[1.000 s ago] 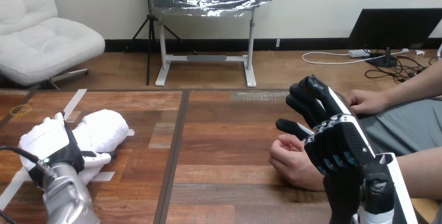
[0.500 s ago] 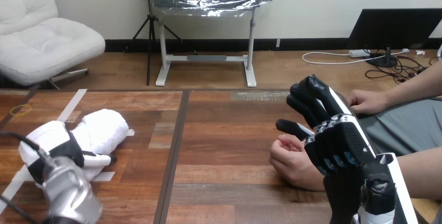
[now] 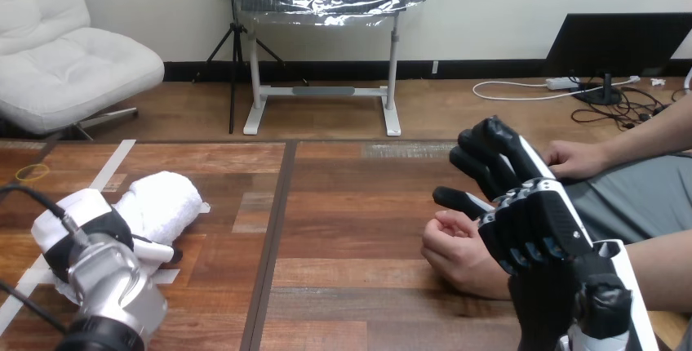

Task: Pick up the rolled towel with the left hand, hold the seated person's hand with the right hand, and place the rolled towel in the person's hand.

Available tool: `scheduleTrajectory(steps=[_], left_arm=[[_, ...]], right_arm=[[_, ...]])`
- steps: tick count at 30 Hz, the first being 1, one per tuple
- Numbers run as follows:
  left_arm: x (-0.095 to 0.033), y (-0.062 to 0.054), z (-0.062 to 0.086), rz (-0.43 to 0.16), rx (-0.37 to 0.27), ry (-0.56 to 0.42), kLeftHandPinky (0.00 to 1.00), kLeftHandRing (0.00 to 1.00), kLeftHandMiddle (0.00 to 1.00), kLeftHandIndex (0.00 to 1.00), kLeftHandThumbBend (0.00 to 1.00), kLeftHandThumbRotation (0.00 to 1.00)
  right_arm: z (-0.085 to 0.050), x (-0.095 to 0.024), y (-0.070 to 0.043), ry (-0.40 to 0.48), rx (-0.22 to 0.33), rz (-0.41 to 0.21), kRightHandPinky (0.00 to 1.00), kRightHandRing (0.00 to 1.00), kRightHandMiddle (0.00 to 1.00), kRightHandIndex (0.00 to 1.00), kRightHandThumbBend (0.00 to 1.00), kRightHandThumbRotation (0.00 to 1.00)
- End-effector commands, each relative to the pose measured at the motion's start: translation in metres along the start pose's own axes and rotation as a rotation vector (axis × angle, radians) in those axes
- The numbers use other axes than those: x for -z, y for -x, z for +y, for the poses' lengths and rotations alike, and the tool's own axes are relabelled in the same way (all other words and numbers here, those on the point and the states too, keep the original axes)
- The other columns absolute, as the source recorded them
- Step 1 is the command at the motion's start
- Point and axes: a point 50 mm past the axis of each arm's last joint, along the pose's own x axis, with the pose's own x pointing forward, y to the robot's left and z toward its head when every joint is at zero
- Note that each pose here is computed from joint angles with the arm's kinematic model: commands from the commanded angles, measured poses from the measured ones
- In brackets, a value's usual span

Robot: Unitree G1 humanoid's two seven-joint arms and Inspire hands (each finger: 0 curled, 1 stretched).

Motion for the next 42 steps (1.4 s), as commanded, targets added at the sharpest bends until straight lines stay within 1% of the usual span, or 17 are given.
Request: scheduleTrajectory(steps=[1,7,12,17,20,23,26,27,29,32,35,36,38,42], left_arm=[[-0.0121,0.0016,0.0122,-0.026,0.005,-0.050,0.32,0.59,0.70,0.74,0.84,0.45],[-0.0139,0.0019,0.0140,-0.027,0.030,-0.050,0.33,0.63,0.73,0.77,0.82,0.47],[-0.0153,0.0016,0.0149,-0.027,0.050,-0.088,0.36,0.67,0.76,0.79,0.81,0.48],[-0.0166,0.0013,0.0155,-0.023,0.060,-0.123,0.37,0.67,0.77,0.78,0.81,0.49],[-0.0175,0.0014,0.0163,-0.019,0.067,-0.124,0.35,0.65,0.75,0.77,0.83,0.49],[-0.0184,0.0019,0.0173,-0.020,0.067,-0.112,0.33,0.60,0.69,0.72,0.84,0.44],[-0.0191,0.0032,0.0183,-0.023,0.061,-0.088,0.27,0.50,0.60,0.65,0.84,0.37],[-0.0192,0.0035,0.0184,-0.024,0.056,-0.079,0.23,0.43,0.54,0.62,0.84,0.28],[-0.0193,0.0042,0.0182,-0.022,0.044,-0.055,0.21,0.39,0.50,0.60,0.83,0.23],[-0.0190,0.0046,0.0171,-0.018,0.027,-0.020,0.15,0.29,0.40,0.60,0.80,0.12],[-0.0181,0.0045,0.0156,-0.024,0.012,0.010,0.10,0.21,0.33,0.63,0.76,0.06],[-0.0179,0.0046,0.0153,-0.029,0.008,0.017,0.08,0.17,0.29,0.65,0.73,0.04],[-0.0178,0.0050,0.0149,-0.036,0.004,0.025,0.06,0.15,0.27,0.66,0.72,0.02],[-0.0177,0.0059,0.0143,-0.049,-0.007,0.024,0.05,0.13,0.25,0.65,0.70,0.01]], right_arm=[[-0.0012,-0.0089,-0.0092,0.004,-0.010,-0.090,0.79,0.92,0.92,0.91,0.79,1.00],[-0.0014,-0.0103,-0.0087,0.003,-0.008,-0.085,0.79,0.92,0.92,0.91,0.81,1.00],[-0.0015,-0.0109,-0.0085,0.001,-0.008,-0.086,0.80,0.92,0.92,0.91,0.81,1.00],[-0.0015,-0.0112,-0.0086,0.004,-0.007,-0.092,0.81,0.92,0.92,0.91,0.81,1.00],[-0.0017,-0.0112,-0.0086,0.008,-0.007,-0.092,0.81,0.92,0.92,0.91,0.80,1.00],[-0.0019,-0.0111,-0.0086,0.009,-0.006,-0.093,0.81,0.92,0.92,0.91,0.80,1.00],[-0.0021,-0.0111,-0.0087,0.010,-0.006,-0.094,0.81,0.92,0.92,0.91,0.80,1.00],[-0.0023,-0.0111,-0.0087,0.010,-0.007,-0.094,0.81,0.92,0.92,0.91,0.80,1.00],[-0.0024,-0.0111,-0.0089,0.010,-0.008,-0.095,0.81,0.92,0.92,0.91,0.80,1.00],[-0.0026,-0.0112,-0.0091,0.009,-0.010,-0.097,0.81,0.92,0.92,0.91,0.80,1.00],[-0.0028,-0.0111,-0.0092,0.007,-0.011,-0.097,0.81,0.92,0.92,0.91,0.80,1.00],[-0.0029,-0.0111,-0.0091,0.007,-0.011,-0.097,0.81,0.92,0.92,0.91,0.80,1.00],[-0.0031,-0.0110,-0.0092,0.006,-0.011,-0.097,0.81,0.92,0.92,0.91,0.80,1.00],[-0.0032,-0.0110,-0.0093,0.006,-0.010,-0.096,0.81,0.92,0.92,0.91,0.80,1.00]])
